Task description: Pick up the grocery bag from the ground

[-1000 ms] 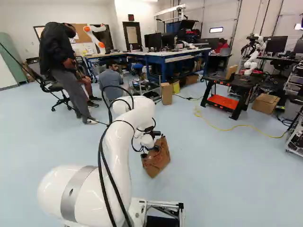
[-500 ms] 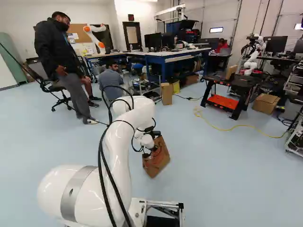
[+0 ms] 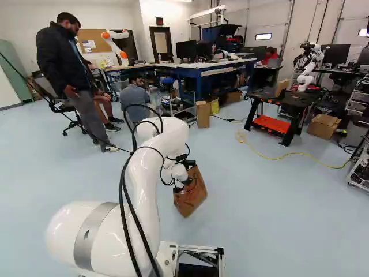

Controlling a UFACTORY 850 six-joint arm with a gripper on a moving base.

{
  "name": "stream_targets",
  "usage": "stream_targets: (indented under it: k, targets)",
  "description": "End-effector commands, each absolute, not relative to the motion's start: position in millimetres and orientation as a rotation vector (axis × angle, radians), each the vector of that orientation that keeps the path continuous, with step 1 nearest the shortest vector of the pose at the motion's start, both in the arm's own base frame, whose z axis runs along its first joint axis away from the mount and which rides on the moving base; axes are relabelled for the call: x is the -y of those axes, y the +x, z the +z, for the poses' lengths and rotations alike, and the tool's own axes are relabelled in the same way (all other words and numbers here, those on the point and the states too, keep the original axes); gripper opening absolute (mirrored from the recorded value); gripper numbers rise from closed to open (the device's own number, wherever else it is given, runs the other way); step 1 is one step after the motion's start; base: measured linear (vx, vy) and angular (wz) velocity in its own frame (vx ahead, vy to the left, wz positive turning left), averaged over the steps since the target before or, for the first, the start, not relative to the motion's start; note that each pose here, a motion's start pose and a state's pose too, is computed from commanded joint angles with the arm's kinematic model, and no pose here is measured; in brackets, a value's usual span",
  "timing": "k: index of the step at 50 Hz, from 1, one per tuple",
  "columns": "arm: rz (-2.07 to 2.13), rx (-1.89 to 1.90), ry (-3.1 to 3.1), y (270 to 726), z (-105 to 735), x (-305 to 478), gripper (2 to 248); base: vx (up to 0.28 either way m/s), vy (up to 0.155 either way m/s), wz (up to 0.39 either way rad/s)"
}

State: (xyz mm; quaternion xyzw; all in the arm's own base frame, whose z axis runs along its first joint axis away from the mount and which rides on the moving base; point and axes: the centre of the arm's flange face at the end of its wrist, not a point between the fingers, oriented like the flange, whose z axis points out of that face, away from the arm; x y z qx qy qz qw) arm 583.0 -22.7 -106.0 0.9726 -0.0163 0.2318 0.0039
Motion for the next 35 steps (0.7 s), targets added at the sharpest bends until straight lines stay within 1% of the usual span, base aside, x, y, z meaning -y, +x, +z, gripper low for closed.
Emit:
stream_targets:
  k: [17, 35]
  targets:
    - [0.737, 0.051, 3.045, 580, -60, 23, 24, 0.000, 0.000, 0.000]
    - [0.744, 0.051, 3.044, 567, -9, 22, 24, 0.000, 0.000, 0.000]
